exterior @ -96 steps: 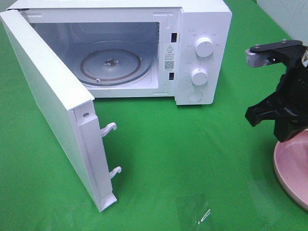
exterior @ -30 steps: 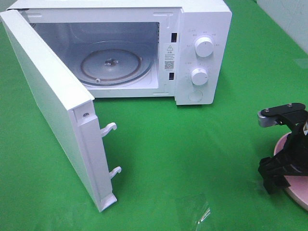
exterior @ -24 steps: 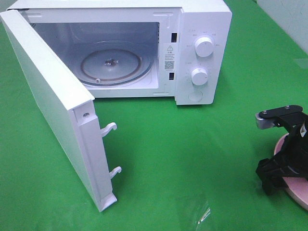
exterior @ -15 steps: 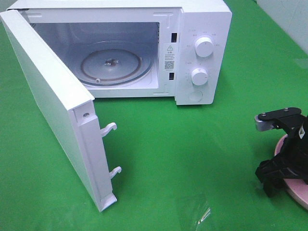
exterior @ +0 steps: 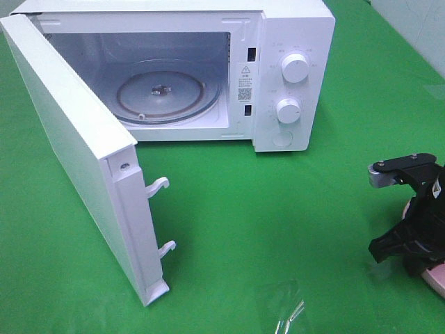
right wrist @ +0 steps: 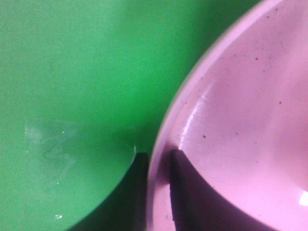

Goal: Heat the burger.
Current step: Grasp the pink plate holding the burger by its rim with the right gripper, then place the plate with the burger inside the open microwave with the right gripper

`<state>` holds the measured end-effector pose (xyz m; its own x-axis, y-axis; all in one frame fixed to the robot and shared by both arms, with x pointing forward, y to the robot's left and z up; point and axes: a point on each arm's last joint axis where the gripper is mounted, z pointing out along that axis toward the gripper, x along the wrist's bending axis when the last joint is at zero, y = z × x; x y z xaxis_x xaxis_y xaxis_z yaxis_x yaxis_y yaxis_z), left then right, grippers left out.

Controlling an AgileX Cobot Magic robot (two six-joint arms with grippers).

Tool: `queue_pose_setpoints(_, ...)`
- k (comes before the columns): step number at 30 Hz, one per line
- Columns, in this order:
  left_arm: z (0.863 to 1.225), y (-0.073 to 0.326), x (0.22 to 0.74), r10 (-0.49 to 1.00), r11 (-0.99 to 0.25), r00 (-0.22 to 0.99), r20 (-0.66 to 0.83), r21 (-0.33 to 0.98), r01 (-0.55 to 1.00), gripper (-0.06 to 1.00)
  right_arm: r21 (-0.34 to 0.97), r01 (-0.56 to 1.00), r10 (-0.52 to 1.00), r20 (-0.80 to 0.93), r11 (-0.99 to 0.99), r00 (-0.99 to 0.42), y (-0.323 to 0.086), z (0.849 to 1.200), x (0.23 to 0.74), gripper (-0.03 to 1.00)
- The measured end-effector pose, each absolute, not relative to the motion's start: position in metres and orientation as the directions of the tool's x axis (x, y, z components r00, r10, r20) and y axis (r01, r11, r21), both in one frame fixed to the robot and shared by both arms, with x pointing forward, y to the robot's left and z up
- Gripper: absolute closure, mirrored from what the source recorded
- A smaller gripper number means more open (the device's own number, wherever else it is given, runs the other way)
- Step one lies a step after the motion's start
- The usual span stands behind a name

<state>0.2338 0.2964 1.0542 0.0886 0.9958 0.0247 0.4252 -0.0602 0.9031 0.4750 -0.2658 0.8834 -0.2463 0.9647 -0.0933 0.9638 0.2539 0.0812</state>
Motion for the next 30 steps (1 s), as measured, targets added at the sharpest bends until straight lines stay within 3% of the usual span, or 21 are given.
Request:
queue_pose_setpoints(12, 1.054, 0.296, 0.234, 0.996, -0.060, 0.089, 0.025, 0.903, 0.425, -0.05, 0.082, 0.965, 0.966, -0.094, 0.250, -0.243, -0.266, 0.885, 0.475, 0.83)
queue_pose_setpoints(15, 1.054, 0.296, 0.234, 0.996, -0.060, 0.089, 0.025, 0.903, 0.425, -0.05, 0.075, 0.966, 0.965, -0.106, 0.249, -0.241, -0.267, 0.889, 0.473, 0.89)
queue_pose_setpoints(30, 1.054, 0.296, 0.234, 0.996, -0.060, 0.089, 0.025, 0.903, 0.425, -0.05, 0.041, 0.953, 0.941, -0.174, 0.300, -0.289, -0.260, 0.895, 0.467, 0.93)
